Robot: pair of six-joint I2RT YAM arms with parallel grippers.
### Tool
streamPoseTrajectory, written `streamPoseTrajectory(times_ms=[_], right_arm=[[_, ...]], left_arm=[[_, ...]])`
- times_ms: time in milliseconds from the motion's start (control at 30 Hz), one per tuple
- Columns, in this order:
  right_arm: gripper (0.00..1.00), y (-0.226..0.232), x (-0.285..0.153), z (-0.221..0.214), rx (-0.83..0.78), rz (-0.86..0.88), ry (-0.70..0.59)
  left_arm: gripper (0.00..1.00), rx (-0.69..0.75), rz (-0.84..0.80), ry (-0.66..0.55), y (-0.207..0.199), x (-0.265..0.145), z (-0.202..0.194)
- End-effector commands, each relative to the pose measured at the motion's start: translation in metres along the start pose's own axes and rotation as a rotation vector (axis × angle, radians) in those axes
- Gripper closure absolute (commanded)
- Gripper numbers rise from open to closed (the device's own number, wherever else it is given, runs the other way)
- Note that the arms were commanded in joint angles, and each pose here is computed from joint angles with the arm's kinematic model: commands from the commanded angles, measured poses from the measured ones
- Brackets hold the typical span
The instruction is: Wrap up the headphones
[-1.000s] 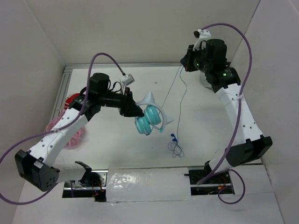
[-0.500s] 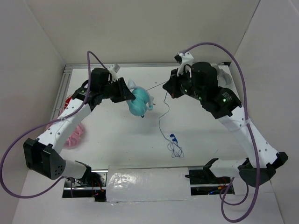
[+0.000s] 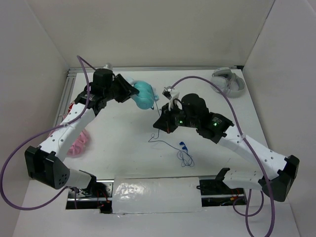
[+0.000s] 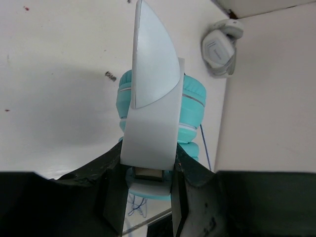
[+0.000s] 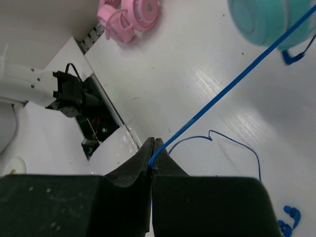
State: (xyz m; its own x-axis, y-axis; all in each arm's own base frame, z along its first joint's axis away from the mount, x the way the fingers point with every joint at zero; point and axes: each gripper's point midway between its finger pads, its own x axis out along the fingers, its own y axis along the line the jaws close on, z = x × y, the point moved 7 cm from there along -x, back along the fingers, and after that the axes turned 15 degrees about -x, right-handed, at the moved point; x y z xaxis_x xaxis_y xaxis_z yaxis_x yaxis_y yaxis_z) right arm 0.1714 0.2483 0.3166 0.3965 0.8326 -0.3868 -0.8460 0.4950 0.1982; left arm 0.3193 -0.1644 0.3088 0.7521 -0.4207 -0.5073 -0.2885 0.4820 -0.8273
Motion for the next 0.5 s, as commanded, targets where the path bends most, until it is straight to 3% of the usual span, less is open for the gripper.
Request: streamPoseTrajectory(times_ms=[0, 233, 333, 467], right_arm=[[1.0, 0.017, -0.007, 0.015, -0.048, 0.119, -0.176], [1.0, -0.002, 0.0, -0.001, -0.168, 0.02, -0.296], [0.99, 0.0, 0.01, -0.009, -0.259, 0.08, -0.365], [0.93, -0.011, 0.027, -0.029, -0.303, 0.069, -0.417]], left_arm=[[1.0, -0.089, -0.241, -0.096, -0.058, -0.021, 0.023], [1.0, -0.059, -0.491, 0.026, -0.089, -0.063, 0.017], [1.0, -0.092, -0.545, 0.059, -0.087, -0.075, 0.011], [1.0, -0.022, -0.709, 0.199, -0.1, -0.101, 0.0]])
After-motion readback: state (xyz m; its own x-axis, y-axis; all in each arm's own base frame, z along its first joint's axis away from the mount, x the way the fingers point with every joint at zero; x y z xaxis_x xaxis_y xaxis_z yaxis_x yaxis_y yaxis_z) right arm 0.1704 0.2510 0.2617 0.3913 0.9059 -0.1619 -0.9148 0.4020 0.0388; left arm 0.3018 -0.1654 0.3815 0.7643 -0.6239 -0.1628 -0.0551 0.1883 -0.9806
